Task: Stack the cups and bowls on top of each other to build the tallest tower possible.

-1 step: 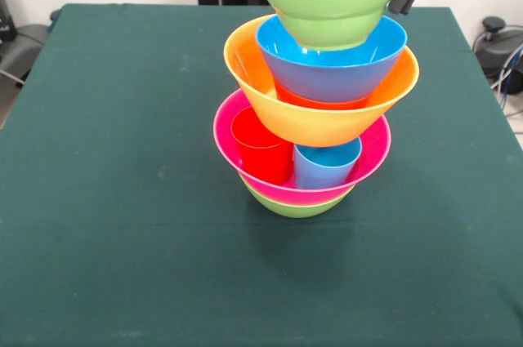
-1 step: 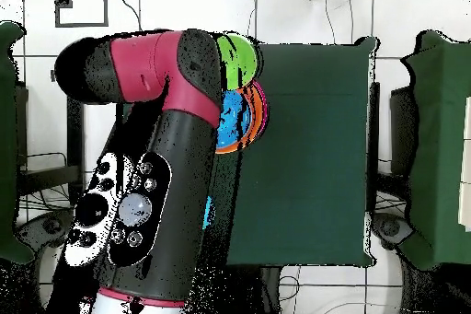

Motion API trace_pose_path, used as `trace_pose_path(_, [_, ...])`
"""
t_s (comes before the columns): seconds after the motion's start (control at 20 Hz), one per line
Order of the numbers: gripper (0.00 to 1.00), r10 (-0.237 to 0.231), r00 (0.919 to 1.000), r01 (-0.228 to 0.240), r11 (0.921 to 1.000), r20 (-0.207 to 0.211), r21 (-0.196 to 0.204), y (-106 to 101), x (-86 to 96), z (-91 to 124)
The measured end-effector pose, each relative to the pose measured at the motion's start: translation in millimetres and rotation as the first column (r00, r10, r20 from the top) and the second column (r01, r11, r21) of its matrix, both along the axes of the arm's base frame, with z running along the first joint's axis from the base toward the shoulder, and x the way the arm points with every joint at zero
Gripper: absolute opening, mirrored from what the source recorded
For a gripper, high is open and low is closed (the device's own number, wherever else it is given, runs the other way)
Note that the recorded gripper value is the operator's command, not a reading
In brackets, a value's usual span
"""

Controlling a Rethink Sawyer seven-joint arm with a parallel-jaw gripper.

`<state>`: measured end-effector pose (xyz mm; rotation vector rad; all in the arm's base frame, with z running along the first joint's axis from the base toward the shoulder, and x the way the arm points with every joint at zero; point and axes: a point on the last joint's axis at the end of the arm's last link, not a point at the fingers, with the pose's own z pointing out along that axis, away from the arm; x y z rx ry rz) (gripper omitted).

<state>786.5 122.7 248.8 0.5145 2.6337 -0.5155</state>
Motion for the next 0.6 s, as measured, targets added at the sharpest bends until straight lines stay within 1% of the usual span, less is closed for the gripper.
trace_pose_path(0.3, [0.0,0.012,0.9999,-0.012,0.9999,0.003,-0.001,8,-0.9,0])
trace_pose_path(0.6, [0.0,0.032,0.9991,-0.032,0.9995,0.027,-0.001,14,0.4,-1])
